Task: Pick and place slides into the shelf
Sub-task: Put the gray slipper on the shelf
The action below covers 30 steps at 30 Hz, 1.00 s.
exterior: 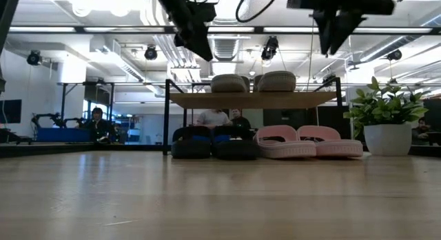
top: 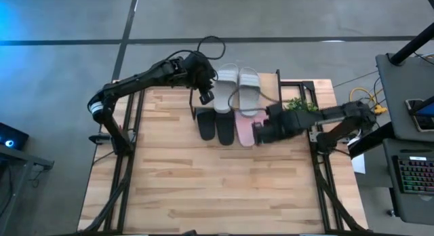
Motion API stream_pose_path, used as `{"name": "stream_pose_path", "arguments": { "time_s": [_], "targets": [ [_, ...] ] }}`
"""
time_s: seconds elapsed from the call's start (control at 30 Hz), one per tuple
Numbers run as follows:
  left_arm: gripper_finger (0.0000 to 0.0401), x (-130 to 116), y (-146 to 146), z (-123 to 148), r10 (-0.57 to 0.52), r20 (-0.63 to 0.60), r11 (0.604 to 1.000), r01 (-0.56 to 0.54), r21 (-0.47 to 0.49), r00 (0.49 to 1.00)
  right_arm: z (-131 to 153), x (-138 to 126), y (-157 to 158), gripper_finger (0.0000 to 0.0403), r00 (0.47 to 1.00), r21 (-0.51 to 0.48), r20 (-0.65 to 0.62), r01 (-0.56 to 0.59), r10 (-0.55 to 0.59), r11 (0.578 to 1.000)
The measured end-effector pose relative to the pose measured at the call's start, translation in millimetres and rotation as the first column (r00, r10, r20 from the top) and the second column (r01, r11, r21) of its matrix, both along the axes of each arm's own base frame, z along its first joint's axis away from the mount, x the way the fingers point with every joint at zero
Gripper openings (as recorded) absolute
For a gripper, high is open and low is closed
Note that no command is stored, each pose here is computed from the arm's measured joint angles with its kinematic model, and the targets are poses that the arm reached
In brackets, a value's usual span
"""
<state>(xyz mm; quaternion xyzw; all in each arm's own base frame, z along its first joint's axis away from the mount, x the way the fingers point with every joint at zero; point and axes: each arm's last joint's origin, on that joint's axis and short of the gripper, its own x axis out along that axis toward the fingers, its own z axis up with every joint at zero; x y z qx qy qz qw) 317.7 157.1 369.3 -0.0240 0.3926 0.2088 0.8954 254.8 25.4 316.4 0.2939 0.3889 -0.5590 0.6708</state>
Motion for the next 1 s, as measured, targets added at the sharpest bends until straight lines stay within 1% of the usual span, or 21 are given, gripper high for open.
{"name": "stream_pose_path", "arguments": {
  "time_s": [0.07,0.13,0.2,0.3,0.47,0.6,0.67,0.77,0.9,1.0],
  "targets": [
    [0.0028,-5.7,5.4,0.7,0.002,-0.001,1.000,-0.002,0.017,1.000,2.3,1.8,-19.0,0.0047,1.000,-0.003,-0.017,-0.015,0.015,1.000],
    [0.0008,-9.3,12.8,1.3,0.009,0.006,0.999,-0.010,0.039,1.000,4.5,0.7,-39.2,0.0025,0.999,-0.014,-0.040,-0.006,0.006,1.000],
    [0.0008,-12.9,22.2,2.2,0.024,0.014,0.998,-0.025,0.057,1.000,6.3,-1.6,-59.7,0.0013,0.998,-0.031,-0.060,0.015,-0.016,0.999],
    [0.0005,-18.1,37.8,3.8,0.013,0.049,0.998,-0.016,0.063,0.999,7.3,-3.7,-90.7,0.0009,0.997,-0.030,-0.071,0.036,-0.038,0.999],
    [0.0002,-27.5,62.1,4.8,-0.019,0.149,1.000,0.017,0.014,0.989,8.7,-3.6,-138.5,0.0009,0.999,-0.003,0.010,0.041,-0.041,0.999],
    [0.0001,-31.9,73.6,2.0,0.003,0.153,1.000,-0.003,0.003,0.988,5.6,-6.4,-169.6,0.0009,0.998,0.032,0.047,0.034,-0.036,0.999],
    [0.0000,-32.3,77.7,-0.6,0.011,0.149,1.000,-0.011,-0.001,0.989,2.1,-8.7,-181.9,0.0009,0.998,0.072,0.051,0.017,-0.021,0.997],
    [0.0000,-30.2,83.3,-8.1,0.020,0.134,1.000,-0.018,-0.016,0.991,-5.2,-9.8,-195.7,0.0009,1.000,0.106,0.028,-0.011,0.008,0.994],
    [0.0000,-22.4,89.8,-20.0,0.037,0.117,0.998,-0.031,-0.053,0.992,-10.3,-8.0,-203.7,0.0009,0.998,0.122,0.016,-0.065,0.064,0.990],
    [0.0000,-16.8,94.3,-25.0,0.036,0.122,0.998,-0.029,-0.059,0.992,-10.3,-4.6,-206.1,0.0009,0.992,0.121,0.043,-0.120,0.116,0.985]
  ]
}}
